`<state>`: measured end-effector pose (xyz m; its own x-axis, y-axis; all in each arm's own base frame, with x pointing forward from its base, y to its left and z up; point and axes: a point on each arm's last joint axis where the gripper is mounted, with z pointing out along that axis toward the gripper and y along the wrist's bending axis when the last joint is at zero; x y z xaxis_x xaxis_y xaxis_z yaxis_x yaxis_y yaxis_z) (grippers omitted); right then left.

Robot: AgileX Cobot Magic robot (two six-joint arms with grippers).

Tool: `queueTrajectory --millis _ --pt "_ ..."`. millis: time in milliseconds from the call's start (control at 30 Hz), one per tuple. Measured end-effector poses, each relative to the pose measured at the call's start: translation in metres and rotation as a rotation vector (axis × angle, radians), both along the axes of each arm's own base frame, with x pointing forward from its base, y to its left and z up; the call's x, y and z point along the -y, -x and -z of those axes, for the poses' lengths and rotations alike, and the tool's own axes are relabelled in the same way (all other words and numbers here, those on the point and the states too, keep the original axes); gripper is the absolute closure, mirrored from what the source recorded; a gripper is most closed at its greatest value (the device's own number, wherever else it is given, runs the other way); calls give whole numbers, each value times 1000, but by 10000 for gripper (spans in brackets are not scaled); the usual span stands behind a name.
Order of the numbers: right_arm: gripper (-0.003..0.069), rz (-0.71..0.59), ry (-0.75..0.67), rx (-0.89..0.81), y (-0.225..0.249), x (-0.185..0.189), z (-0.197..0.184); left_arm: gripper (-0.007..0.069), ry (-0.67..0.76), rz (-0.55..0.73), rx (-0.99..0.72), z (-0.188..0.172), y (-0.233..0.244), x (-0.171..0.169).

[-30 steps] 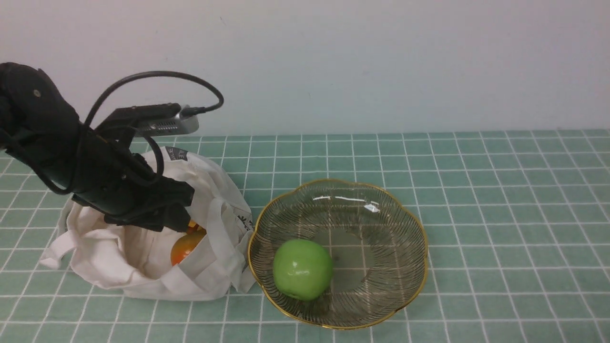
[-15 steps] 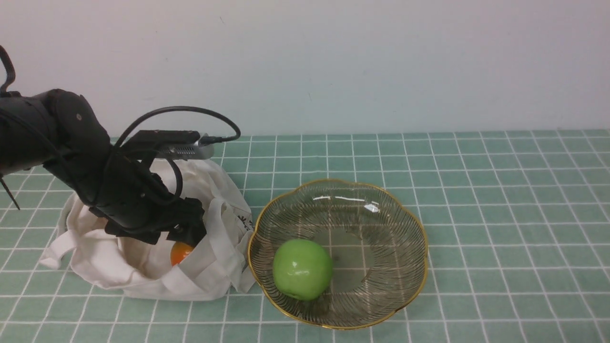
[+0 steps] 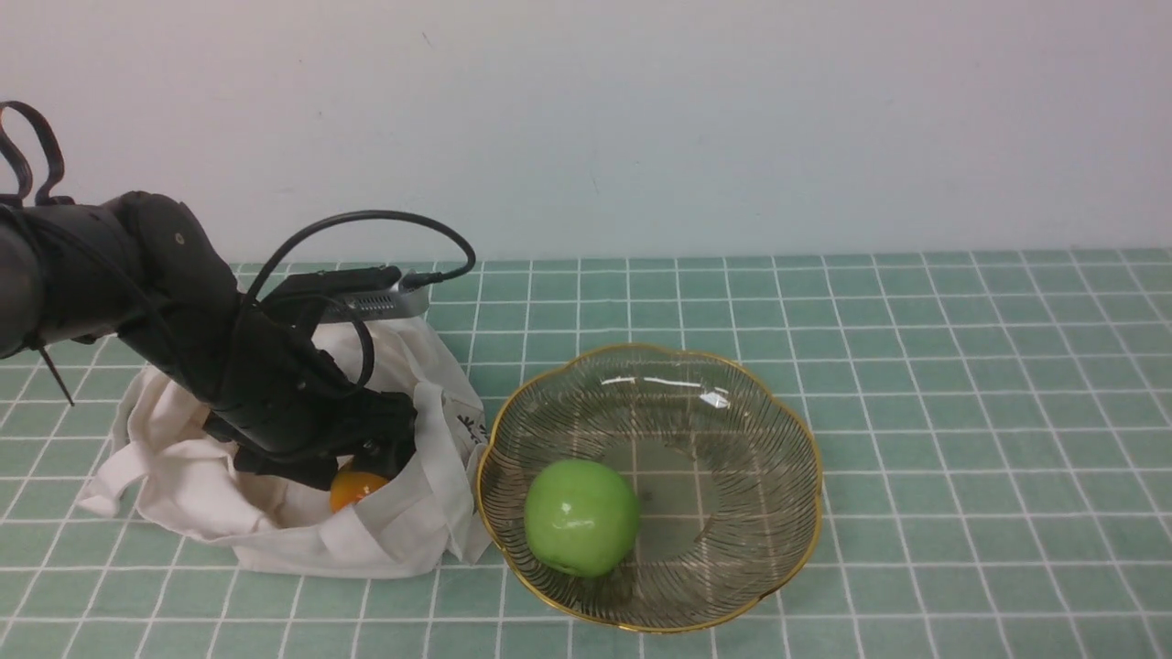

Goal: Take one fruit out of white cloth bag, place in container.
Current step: 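Reach into the bag and grasp the red fruit inside it with the left gripper, then move the pomegranate from the bag into the fruit plate with the left gripper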

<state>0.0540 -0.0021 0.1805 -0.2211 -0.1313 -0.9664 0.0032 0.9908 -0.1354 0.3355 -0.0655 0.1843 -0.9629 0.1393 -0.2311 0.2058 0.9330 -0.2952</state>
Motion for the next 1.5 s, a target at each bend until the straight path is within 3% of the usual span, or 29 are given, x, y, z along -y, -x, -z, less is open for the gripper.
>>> queueTrajectory --millis 200,533,733,933,1033,1167,1300,1500 --pt "674 0 0 0 0 0 0 67 7 -6 -3 2 -3 1" --pt "674 0 0 0 0 0 0 67 -77 41 -12 -8 5 -7" --pt "674 0 0 0 0 0 0 67 -164 25 135 -67 29 -19" --pt "674 0 0 0 0 0 0 67 -103 -4 264 -118 60 -17" --pt "674 0 0 0 0 0 0 67 -5 54 342 -141 79 4" --pt "674 0 0 0 0 0 0 67 130 225 434 -156 96 50" --pt "674 0 0 0 0 0 0 67 219 298 465 -148 96 93" --pt "674 0 0 0 0 0 0 67 272 289 489 -113 79 145"
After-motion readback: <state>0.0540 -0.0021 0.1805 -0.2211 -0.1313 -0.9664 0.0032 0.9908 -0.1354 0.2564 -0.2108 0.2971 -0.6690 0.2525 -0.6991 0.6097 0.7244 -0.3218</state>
